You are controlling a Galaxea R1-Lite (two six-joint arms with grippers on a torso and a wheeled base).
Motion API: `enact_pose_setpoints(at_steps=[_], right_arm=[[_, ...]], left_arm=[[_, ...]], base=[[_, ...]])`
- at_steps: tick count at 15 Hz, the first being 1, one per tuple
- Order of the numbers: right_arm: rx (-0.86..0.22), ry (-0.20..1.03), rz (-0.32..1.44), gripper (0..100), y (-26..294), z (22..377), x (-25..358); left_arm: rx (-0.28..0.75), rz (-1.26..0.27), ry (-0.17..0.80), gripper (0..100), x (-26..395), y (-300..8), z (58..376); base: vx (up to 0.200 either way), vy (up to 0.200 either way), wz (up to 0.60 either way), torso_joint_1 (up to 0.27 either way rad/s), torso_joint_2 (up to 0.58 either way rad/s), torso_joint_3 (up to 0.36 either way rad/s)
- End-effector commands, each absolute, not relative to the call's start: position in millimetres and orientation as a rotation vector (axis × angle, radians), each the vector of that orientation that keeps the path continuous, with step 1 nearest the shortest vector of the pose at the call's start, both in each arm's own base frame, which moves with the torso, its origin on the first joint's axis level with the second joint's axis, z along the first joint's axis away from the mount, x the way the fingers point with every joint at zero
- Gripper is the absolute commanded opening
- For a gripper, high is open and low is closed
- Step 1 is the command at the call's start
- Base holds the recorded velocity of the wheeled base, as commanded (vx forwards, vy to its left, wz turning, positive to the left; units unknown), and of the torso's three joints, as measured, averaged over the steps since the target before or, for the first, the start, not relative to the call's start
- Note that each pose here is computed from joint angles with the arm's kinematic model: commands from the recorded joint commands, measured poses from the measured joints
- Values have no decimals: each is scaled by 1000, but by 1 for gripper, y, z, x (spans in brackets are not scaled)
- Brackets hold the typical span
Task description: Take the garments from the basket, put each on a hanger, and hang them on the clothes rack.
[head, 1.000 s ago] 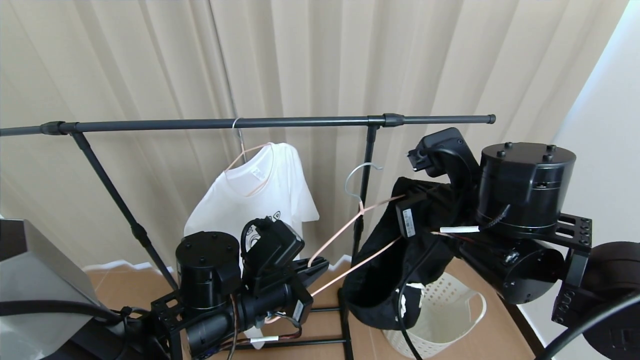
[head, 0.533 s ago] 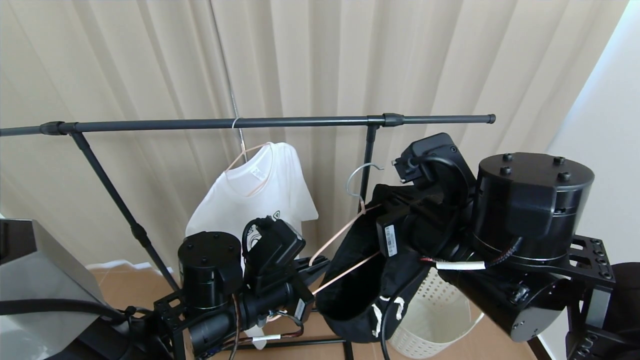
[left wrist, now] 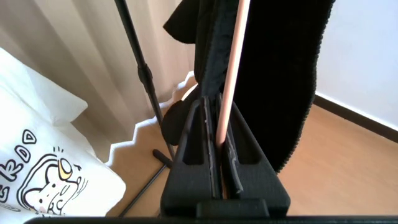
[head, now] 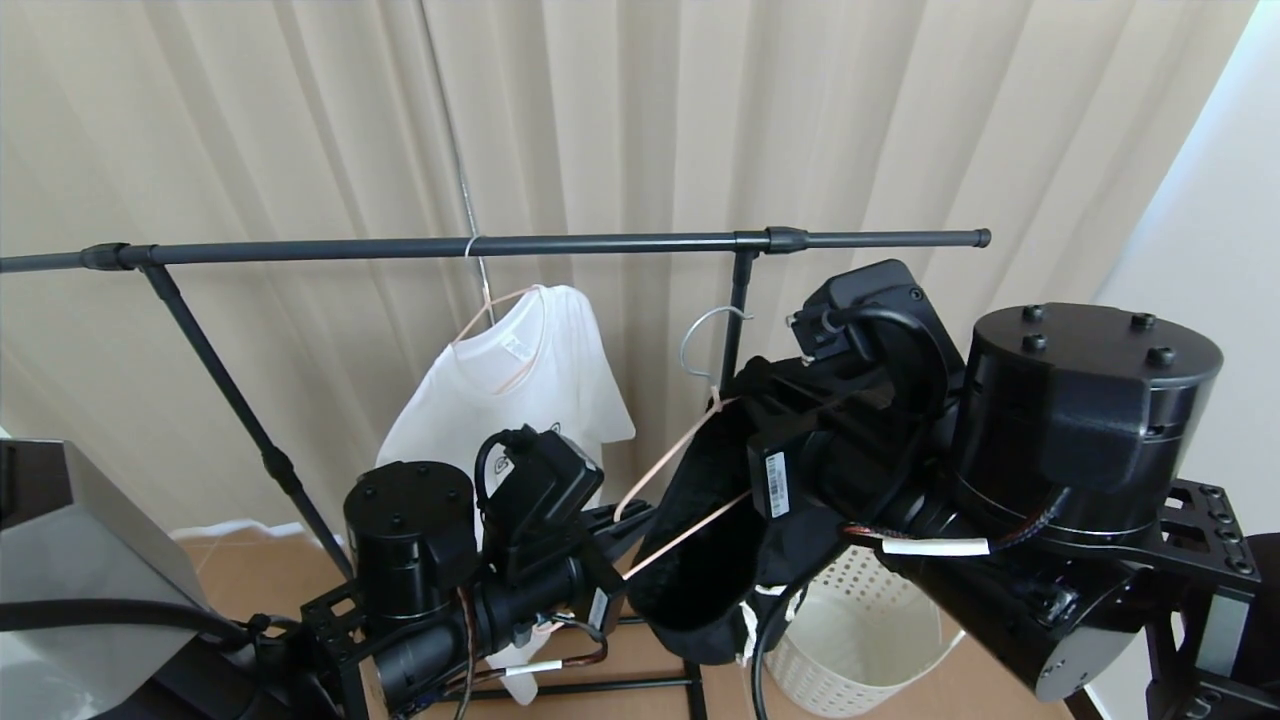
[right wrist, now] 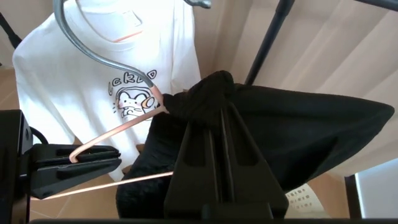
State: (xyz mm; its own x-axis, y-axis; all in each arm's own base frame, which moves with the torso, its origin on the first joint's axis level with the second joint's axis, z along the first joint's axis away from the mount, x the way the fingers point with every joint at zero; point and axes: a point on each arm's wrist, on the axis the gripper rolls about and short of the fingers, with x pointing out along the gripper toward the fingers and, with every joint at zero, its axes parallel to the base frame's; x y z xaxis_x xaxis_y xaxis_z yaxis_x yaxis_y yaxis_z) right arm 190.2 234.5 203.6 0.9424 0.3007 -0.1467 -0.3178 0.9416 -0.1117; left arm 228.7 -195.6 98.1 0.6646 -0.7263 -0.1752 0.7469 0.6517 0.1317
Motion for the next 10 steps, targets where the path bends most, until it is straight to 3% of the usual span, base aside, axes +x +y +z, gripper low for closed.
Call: enact_pose_setpoints(at_steps=[1,10], right_arm=[[-132,123,304,100,232,206,192],[-155,114,309,100,214,212,185]], left_arm=[[197,-838,106,0,228,-195,99],[170,-778,28,0,238,-181,106]], base=[[0,0,0,0,0,0],[0,0,0,0,0,0]])
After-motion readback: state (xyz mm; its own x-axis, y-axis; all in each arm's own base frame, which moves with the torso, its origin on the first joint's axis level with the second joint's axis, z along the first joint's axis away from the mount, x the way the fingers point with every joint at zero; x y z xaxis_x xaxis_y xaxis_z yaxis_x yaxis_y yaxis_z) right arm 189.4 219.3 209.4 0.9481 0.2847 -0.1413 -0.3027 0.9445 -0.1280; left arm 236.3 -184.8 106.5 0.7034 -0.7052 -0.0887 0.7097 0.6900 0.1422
